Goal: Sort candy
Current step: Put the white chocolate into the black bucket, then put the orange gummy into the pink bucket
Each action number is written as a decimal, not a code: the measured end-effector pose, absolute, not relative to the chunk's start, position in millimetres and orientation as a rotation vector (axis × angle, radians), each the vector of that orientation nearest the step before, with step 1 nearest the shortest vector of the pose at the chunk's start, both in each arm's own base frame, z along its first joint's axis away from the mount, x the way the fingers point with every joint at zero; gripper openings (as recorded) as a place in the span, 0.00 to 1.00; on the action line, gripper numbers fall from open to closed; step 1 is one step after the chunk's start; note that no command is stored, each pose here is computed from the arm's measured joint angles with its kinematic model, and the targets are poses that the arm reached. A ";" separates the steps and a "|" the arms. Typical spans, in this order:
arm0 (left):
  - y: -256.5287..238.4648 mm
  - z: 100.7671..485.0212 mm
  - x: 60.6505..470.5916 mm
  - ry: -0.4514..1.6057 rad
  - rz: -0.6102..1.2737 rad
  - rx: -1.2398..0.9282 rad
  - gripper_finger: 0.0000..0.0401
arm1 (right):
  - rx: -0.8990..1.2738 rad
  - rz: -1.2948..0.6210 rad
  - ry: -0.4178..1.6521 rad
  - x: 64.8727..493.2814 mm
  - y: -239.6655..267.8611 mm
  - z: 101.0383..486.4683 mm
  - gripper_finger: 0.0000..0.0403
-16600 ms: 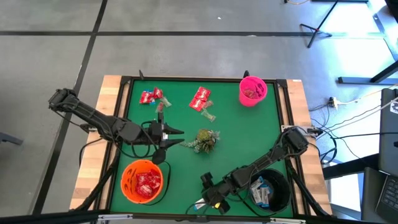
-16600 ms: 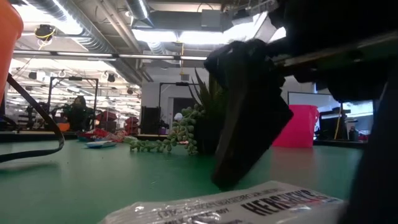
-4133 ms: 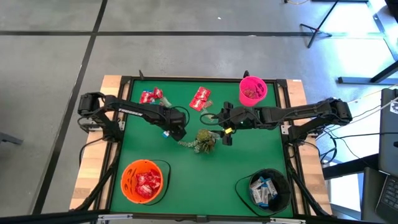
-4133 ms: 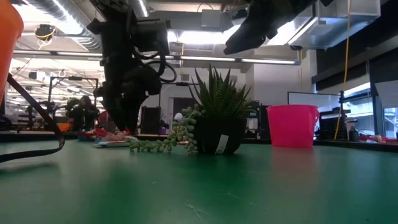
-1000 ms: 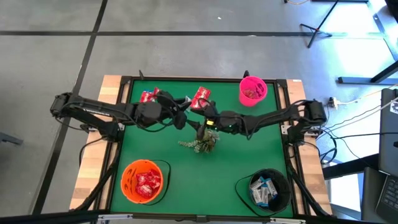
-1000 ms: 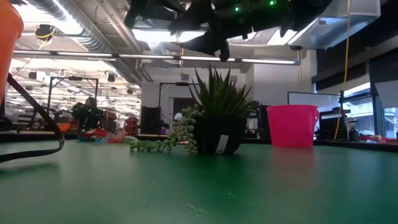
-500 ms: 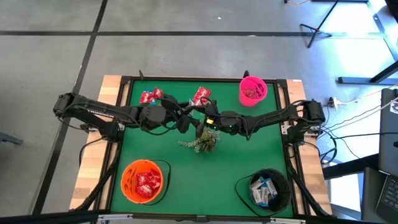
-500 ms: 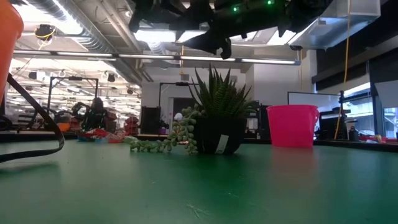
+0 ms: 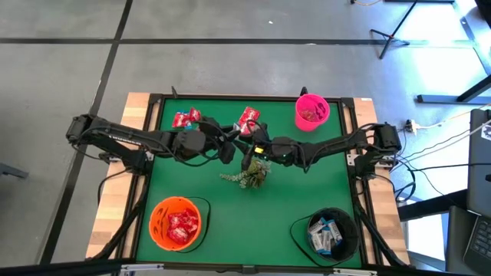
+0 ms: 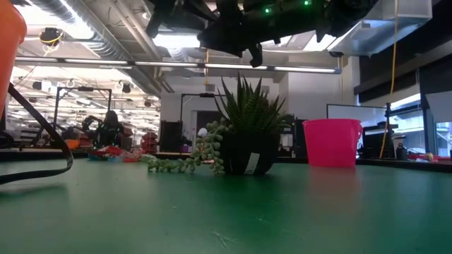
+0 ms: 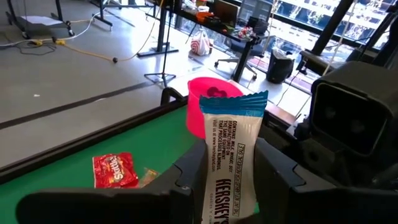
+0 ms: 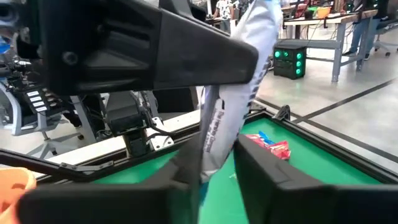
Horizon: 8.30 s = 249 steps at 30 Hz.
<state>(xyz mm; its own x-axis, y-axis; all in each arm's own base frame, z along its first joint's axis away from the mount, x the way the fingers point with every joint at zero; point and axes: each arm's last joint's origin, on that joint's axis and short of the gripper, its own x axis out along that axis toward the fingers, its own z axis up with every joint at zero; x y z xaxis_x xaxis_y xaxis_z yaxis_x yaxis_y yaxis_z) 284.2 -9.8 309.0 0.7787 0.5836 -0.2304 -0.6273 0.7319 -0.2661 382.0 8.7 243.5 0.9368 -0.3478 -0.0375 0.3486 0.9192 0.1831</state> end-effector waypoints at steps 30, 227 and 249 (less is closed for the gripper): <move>-16.5 321.8 274.4 0.146 0.546 -0.270 0.50 | 0.161 -0.324 0.035 381.8 9.6 241.8 0.08; -8.2 279.5 238.6 0.431 0.049 -0.415 0.00 | 0.040 0.166 0.164 360.5 -6.2 262.8 0.41; -18.1 273.3 243.5 0.449 0.071 -0.398 0.00 | 0.067 0.211 0.131 360.8 -4.7 266.3 0.41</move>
